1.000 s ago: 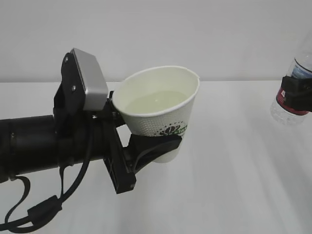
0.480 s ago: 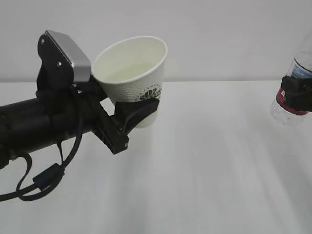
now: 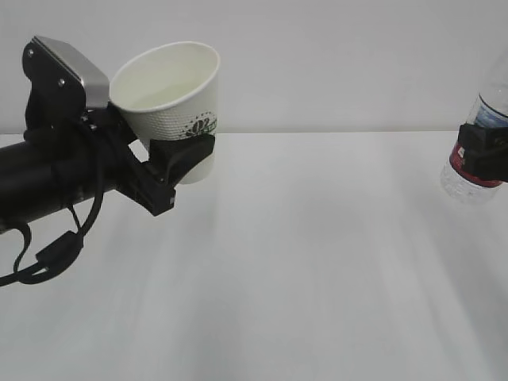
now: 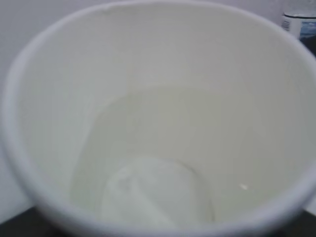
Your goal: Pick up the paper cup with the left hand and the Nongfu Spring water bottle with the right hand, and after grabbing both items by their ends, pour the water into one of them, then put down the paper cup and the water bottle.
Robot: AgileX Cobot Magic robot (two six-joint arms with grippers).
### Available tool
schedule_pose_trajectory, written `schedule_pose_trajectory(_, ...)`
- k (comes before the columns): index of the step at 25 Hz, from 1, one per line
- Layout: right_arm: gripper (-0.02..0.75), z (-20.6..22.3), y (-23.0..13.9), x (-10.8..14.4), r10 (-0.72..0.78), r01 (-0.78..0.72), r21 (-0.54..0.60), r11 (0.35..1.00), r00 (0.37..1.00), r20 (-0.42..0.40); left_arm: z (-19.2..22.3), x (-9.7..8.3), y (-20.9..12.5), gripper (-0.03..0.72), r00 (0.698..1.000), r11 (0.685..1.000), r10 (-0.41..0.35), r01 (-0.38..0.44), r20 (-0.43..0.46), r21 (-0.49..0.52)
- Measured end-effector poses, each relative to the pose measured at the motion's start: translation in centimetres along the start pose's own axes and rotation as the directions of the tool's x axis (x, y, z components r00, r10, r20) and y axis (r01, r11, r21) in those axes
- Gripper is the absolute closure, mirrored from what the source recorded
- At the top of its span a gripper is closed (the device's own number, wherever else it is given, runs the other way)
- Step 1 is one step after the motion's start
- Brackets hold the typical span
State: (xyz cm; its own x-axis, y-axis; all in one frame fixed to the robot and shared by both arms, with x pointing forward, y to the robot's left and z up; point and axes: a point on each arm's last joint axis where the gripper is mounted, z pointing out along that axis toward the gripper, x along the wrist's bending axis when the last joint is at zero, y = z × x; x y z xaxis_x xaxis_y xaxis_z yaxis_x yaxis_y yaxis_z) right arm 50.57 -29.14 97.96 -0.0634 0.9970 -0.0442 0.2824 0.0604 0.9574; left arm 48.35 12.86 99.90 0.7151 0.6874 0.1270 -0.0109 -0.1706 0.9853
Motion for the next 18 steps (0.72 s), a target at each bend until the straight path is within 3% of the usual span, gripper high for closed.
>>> schedule_pose_trajectory(18,0.271,0.0,0.0,0.0,-0.006,0.006,-0.002,1.000,1.000,0.000,-1.5,5.4,-0.8,0.198,0.977,0.999,-0.047,0.050,-0.206,0.013)
